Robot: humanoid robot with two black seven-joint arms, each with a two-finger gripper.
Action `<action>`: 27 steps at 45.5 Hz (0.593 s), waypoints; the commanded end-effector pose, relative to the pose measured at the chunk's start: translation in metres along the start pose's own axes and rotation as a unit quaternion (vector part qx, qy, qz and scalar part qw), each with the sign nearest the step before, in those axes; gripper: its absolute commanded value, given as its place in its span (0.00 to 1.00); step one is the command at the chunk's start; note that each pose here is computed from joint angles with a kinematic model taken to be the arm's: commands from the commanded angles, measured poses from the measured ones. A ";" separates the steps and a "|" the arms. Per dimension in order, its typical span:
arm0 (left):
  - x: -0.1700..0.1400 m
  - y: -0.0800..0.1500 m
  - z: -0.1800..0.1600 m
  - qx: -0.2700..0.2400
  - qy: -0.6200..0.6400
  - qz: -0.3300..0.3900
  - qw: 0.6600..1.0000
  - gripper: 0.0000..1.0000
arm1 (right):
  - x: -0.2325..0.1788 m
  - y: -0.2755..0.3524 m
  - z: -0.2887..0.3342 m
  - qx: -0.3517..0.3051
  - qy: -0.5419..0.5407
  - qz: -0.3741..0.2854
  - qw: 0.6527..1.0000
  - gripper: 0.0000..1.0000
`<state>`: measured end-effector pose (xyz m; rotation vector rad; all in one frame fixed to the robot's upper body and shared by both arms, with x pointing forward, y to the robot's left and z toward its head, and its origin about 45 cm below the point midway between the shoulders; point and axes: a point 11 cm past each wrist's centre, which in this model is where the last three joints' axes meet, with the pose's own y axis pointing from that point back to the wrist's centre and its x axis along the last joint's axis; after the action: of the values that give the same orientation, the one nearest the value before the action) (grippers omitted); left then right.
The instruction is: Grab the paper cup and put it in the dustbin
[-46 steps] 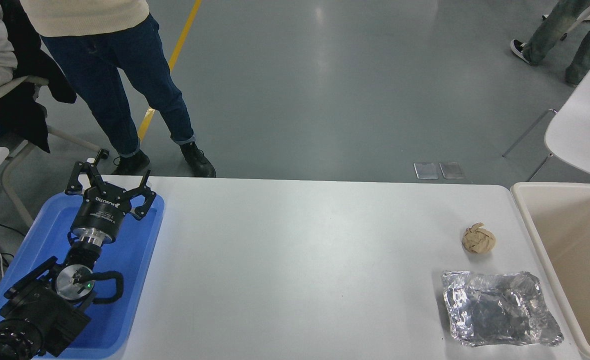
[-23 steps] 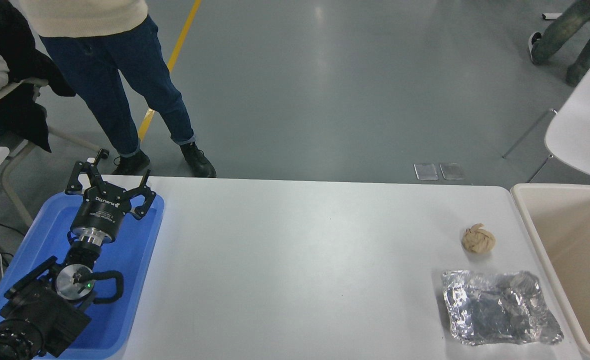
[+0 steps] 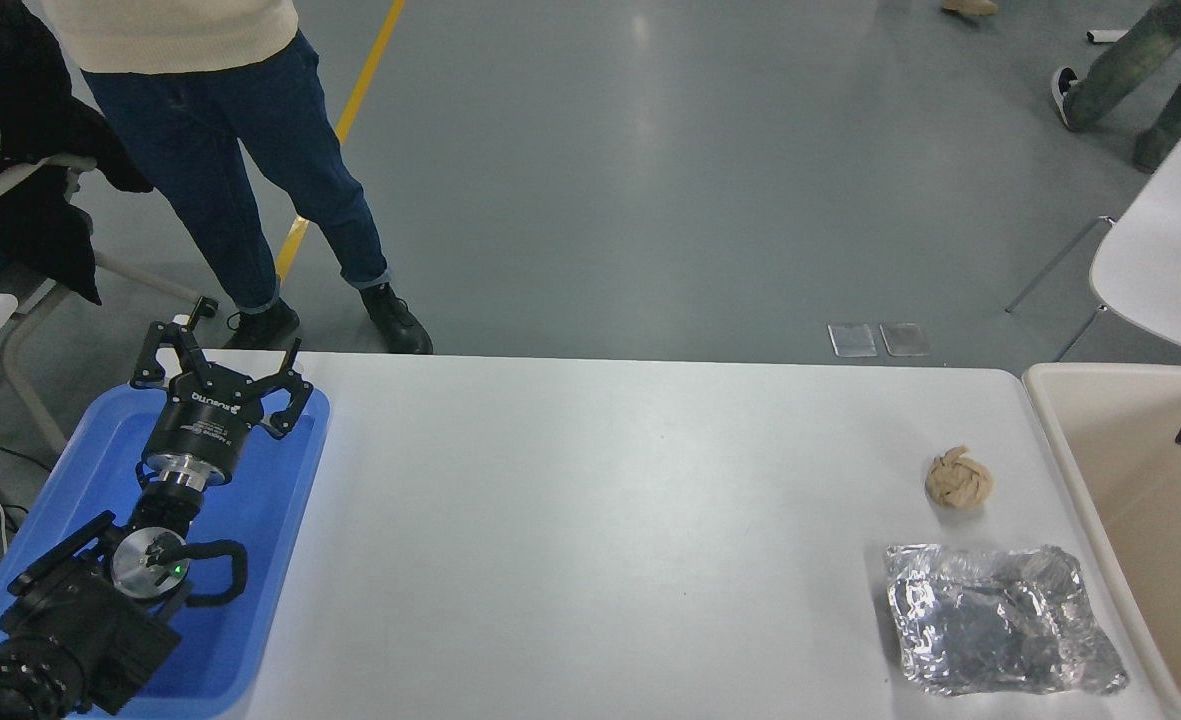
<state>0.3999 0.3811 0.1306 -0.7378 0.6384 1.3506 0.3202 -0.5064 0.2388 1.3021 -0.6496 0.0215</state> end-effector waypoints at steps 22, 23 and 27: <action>0.001 0.001 0.001 -0.001 0.000 0.001 1.000 1.00 | 0.059 0.162 -0.125 0.045 0.173 -0.093 0.980 1.00; 0.001 0.001 0.001 0.000 -0.001 0.001 1.000 1.00 | 0.061 0.168 -0.129 0.046 0.177 -0.087 0.979 1.00; 0.001 0.001 0.001 -0.001 -0.001 0.002 1.000 1.00 | 0.066 0.182 -0.143 0.046 0.194 -0.069 0.977 1.00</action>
<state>0.3993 0.3819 0.1301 -0.7366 0.6379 1.3530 0.3548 -0.3914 0.3581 1.4089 -0.2423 0.0418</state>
